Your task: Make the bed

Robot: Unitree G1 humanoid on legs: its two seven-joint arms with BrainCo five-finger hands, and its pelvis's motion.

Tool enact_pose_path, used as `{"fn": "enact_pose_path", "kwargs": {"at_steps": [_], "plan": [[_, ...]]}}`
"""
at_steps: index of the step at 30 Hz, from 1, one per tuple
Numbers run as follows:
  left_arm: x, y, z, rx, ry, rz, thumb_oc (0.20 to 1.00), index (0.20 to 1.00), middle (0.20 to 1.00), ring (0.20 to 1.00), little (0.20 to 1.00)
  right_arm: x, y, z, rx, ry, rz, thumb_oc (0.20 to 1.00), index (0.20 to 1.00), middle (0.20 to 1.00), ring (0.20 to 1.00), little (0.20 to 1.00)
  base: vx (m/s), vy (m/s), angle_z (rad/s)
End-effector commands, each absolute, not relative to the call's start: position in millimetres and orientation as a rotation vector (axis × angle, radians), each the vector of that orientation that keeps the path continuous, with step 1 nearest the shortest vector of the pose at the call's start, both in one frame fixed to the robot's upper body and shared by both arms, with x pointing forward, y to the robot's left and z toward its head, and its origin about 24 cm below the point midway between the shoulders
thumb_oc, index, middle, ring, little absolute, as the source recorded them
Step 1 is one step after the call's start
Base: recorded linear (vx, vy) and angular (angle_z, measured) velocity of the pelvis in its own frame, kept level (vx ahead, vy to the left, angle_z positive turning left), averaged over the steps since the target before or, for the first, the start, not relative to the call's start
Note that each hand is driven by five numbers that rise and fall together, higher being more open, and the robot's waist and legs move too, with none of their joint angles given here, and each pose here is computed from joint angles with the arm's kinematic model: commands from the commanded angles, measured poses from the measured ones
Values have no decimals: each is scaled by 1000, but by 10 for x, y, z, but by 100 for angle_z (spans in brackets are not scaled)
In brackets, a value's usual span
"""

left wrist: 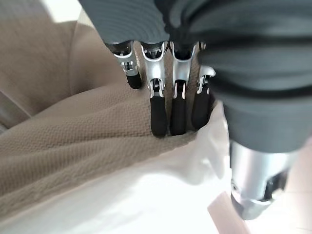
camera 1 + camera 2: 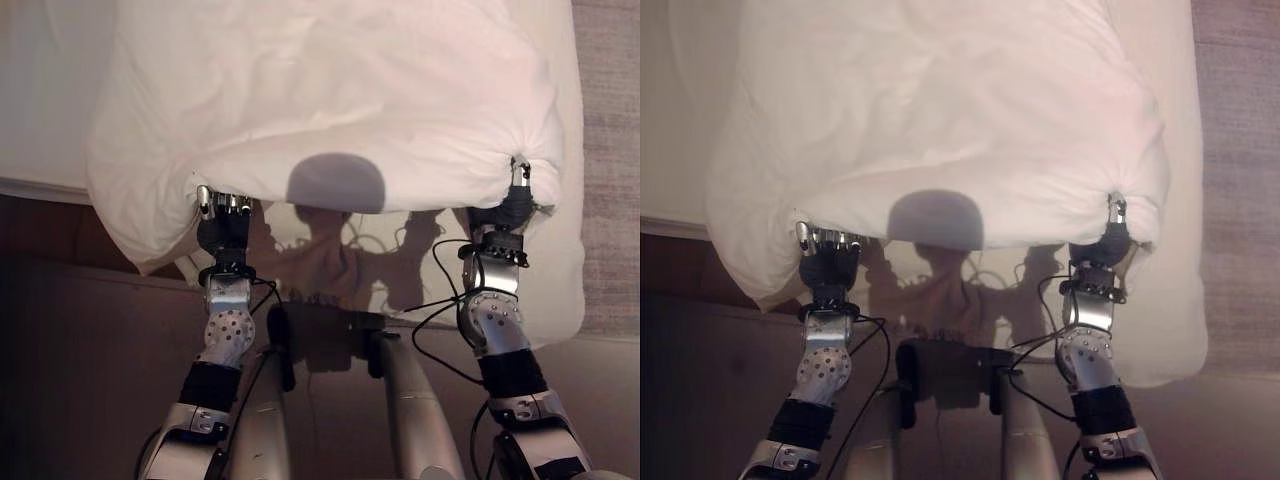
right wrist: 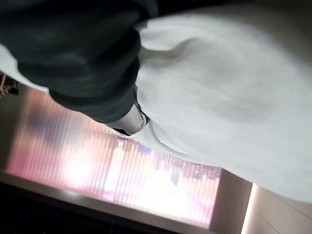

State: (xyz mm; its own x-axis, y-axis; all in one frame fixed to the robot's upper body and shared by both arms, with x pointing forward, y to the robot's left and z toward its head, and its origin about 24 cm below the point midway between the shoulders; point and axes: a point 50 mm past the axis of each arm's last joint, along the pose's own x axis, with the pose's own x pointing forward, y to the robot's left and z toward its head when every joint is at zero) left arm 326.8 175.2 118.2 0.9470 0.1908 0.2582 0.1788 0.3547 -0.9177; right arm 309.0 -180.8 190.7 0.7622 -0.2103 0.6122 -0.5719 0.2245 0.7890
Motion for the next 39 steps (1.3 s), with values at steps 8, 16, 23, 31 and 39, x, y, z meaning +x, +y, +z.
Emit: {"fn": "enact_pose_path", "kwargs": {"at_steps": [8,16,23,31,39], "plan": [[3298,1758,767,-1208,-54,252,1000,1000,1000,1000,1000,2796,-1673,2301,1187,-857,565,200,200,200,200,200,-5,-2,-2],[3348,1626,697,-1319,18,295,1000,1000,1000,1000,1000,2748,-1604,2303,1178,-847,593,200,200,200,200,200,0,0,0],[3413,1654,825,-1405,-111,244,1000,1000,1000,1000,1000,2740,-1604,2237,1206,-853,575,200,200,200,200,200,0,0,0],[3518,1832,1050,-1437,-289,228,1000,1000,1000,1000,1000,2722,-1601,2170,1230,-863,573,200,200,200,200,200,0,0,0],[3529,2014,1293,-1347,-479,66,1000,1000,1000,1000,1000,2716,-1583,2084,1225,-855,579,200,200,200,200,200,0,0,0]]}}
